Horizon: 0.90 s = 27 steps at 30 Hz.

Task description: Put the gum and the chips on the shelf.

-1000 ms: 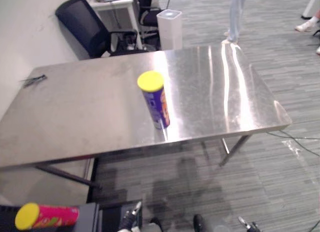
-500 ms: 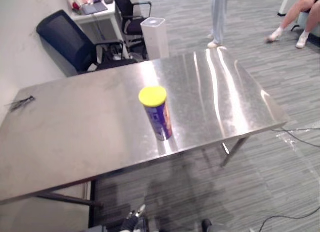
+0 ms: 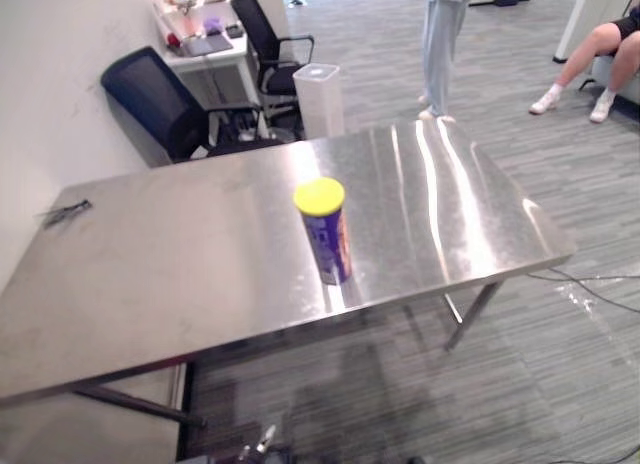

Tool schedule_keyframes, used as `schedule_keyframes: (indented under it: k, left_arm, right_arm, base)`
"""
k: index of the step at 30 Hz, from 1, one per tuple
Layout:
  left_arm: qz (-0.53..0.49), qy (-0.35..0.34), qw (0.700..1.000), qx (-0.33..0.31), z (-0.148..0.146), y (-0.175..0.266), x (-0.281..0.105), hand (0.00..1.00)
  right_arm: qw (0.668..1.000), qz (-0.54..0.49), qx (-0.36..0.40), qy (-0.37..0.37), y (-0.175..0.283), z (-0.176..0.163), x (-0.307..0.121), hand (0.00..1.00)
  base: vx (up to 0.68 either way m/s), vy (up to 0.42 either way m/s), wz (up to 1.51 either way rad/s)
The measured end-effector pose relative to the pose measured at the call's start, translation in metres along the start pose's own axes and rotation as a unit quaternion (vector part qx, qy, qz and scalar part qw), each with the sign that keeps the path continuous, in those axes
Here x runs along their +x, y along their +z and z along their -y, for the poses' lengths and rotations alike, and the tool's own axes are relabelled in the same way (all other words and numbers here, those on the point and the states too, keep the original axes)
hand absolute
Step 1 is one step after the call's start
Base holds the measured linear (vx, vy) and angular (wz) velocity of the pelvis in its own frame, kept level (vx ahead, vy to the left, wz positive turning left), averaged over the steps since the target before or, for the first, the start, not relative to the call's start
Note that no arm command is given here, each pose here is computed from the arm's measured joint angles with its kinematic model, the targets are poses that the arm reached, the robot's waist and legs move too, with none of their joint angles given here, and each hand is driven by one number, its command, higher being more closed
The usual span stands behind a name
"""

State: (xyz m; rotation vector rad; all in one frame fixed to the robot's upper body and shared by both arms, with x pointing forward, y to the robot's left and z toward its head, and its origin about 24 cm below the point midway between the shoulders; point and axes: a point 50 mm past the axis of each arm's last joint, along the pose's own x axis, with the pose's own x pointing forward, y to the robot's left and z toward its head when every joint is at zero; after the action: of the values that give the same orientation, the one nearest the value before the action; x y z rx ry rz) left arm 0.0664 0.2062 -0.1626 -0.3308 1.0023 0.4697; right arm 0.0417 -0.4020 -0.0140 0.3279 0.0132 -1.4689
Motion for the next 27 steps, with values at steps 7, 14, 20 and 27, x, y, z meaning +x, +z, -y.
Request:
schedule_keyframes:
  k: [7,14,20,27]
  left_arm:
    - [0.009,-0.016,1.000,0.014,0.009,0.003,0.000,0.00]
    - [0.006,-0.040,0.997,0.073,0.014,0.003,0.001,0.00]
    - [0.004,-0.057,0.993,0.105,0.016,0.003,0.001,0.00]
    - [0.003,-0.064,0.991,0.119,0.018,0.003,0.001,0.00]
  right_arm:
    - [0.969,0.206,0.019,0.132,0.077,-0.090,-0.023,0.00]
    - [0.885,0.277,0.009,0.375,0.097,-0.162,-0.087,0.00]
    - [0.813,0.247,0.026,0.526,0.089,-0.179,-0.124,0.00]
    - [0.741,0.188,0.062,0.642,0.076,-0.184,-0.156,0.00]
  base:
    - [0.02,-0.012,-0.01]
    - [0.00,0.000,0.00]
    - [0.00,0.000,0.00]
    - [-0.02,-0.004,0.03]
